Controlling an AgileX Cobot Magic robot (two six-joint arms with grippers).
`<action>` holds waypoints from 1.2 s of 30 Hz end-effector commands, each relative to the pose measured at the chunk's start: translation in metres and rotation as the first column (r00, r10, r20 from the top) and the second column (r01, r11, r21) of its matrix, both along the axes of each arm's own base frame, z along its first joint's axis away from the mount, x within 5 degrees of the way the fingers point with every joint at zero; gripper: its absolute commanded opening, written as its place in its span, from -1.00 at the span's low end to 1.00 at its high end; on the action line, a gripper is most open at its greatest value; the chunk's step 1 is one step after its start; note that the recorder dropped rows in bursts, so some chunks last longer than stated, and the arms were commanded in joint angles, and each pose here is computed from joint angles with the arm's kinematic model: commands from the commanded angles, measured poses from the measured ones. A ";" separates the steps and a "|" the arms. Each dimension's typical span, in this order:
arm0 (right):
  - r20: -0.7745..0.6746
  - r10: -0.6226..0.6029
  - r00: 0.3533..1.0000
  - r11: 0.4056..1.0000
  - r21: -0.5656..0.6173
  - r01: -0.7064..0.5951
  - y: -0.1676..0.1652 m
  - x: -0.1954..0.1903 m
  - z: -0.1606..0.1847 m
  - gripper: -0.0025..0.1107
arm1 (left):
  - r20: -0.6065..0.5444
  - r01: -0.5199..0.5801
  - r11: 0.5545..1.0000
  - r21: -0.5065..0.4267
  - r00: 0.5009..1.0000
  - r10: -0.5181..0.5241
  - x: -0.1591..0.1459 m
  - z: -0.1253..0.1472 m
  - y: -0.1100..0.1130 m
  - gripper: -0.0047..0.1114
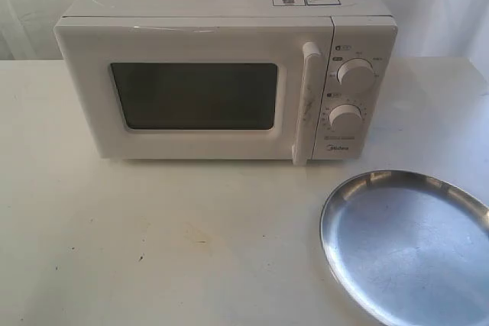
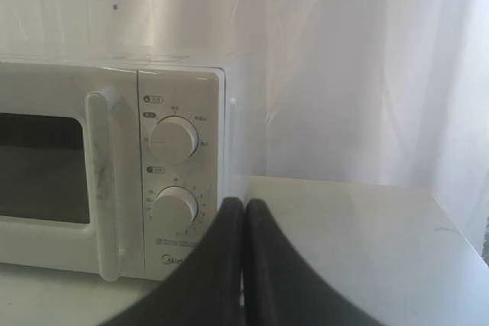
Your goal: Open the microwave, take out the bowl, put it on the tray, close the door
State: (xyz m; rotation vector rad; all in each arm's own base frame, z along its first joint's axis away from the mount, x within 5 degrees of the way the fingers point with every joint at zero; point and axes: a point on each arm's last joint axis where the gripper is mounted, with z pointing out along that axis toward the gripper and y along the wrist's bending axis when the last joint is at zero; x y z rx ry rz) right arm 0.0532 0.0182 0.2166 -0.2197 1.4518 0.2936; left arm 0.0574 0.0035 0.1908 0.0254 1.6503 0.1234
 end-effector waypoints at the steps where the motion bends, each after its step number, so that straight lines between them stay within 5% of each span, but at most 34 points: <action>1: 0.001 -0.005 1.000 1.000 0.000 0.005 0.000 0.000 -0.001 -0.96 | 0.009 0.005 1.000 -0.007 1.000 -0.005 0.000 0.001 0.000 -0.92; 21: 0.026 -0.007 1.000 1.000 0.005 0.007 -0.001 0.000 0.001 -0.96 | 0.009 0.005 1.000 -0.007 1.000 -0.005 0.000 0.001 0.000 -0.92; 36: 0.142 0.007 0.990 0.969 0.242 -0.042 -0.003 -0.004 0.017 -0.96 | 0.009 0.005 1.000 -0.007 1.000 -0.005 0.000 0.001 0.000 -0.92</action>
